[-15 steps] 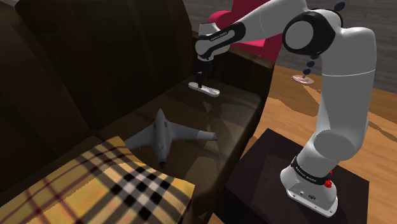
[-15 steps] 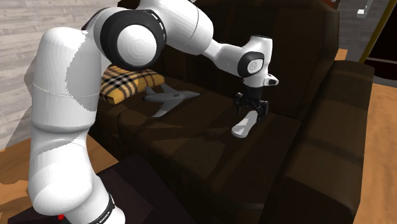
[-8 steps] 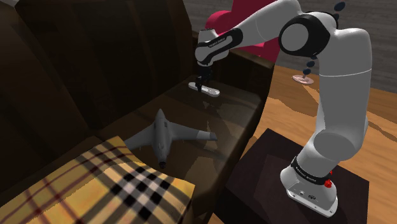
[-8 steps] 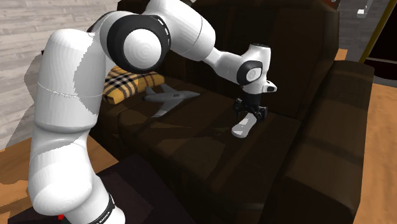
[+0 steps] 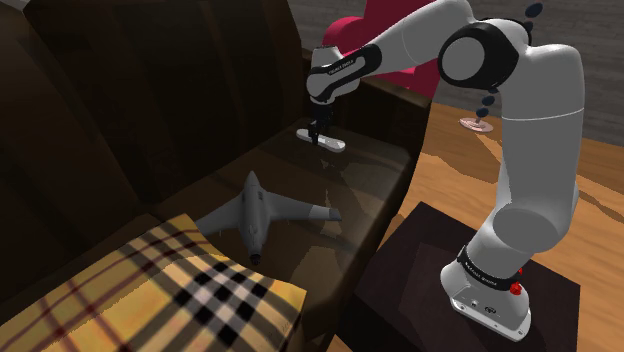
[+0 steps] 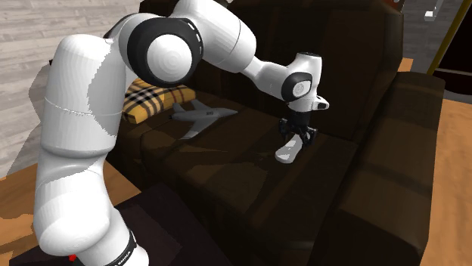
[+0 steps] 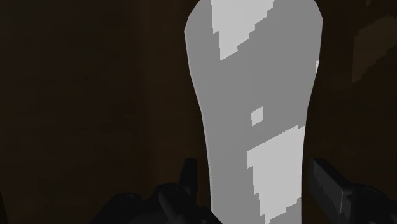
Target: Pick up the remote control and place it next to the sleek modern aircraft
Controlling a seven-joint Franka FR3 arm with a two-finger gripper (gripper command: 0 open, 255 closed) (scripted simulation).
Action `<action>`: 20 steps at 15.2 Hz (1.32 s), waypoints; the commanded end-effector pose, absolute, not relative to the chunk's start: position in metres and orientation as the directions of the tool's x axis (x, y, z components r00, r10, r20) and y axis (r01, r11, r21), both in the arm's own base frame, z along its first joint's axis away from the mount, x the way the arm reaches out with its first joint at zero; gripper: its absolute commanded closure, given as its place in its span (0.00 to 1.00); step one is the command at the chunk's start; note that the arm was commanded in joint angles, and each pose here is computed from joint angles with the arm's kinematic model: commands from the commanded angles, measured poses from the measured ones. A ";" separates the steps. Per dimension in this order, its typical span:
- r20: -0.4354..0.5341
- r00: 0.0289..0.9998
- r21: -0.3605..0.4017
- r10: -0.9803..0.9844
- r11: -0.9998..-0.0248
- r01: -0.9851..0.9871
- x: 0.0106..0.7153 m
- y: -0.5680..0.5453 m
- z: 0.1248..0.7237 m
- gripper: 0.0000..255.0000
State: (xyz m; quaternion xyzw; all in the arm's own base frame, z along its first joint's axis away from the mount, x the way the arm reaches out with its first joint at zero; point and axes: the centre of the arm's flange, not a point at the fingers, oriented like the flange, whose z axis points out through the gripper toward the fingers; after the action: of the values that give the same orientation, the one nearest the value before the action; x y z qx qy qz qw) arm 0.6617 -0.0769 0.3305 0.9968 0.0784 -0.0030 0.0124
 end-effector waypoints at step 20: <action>-0.008 0.988 0.024 0.156 -0.987 0.157 0.662 -0.077 0.394 1.00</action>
State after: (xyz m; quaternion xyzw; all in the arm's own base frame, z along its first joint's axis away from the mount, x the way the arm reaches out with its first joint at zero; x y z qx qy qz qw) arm 0.6618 -0.0749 0.3877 0.9968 0.0785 -0.0030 0.0123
